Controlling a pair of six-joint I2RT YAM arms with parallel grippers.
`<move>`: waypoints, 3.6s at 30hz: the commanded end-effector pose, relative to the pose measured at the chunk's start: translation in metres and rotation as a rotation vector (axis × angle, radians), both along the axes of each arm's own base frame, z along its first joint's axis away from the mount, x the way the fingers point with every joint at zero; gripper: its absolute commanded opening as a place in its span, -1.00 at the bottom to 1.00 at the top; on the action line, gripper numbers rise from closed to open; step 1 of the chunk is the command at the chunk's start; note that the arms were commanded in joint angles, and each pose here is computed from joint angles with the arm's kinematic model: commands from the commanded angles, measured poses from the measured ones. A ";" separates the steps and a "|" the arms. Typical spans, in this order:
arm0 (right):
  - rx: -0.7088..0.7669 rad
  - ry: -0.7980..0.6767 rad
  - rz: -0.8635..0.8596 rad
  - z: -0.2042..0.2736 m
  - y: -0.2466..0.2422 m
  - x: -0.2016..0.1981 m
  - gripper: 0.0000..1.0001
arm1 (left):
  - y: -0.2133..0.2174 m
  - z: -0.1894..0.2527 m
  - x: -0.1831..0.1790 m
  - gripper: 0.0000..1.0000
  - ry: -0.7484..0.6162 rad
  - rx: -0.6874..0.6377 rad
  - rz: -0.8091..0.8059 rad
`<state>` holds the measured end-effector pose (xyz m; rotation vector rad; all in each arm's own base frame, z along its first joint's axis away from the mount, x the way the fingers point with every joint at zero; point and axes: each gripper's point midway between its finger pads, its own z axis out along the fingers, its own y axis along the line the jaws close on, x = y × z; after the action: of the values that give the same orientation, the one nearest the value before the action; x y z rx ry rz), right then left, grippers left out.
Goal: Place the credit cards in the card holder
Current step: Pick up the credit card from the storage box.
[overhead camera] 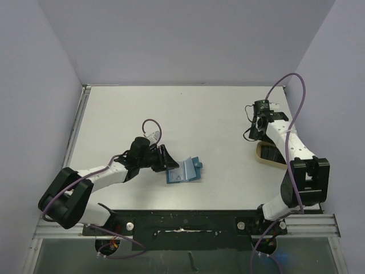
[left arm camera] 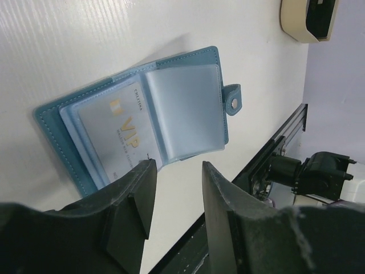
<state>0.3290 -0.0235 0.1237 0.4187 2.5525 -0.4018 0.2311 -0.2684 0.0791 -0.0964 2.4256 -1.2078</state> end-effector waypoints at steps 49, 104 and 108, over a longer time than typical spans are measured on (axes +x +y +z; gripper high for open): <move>-0.338 0.306 -0.321 -0.039 -0.151 -0.035 -0.05 | -0.032 -0.003 0.008 -0.31 0.084 -0.045 -0.066; -0.314 0.223 -0.340 -0.023 -0.157 -0.032 -0.71 | -0.035 -0.003 0.010 -0.31 0.092 -0.057 -0.067; -0.284 0.210 -0.318 -0.025 -0.152 -0.028 -0.86 | -0.035 -0.004 0.010 -0.31 0.093 -0.057 -0.067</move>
<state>0.2950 -0.1717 0.0819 0.7023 2.6454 -0.9761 0.2291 -0.2897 0.0539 -0.1453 2.5680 -1.2615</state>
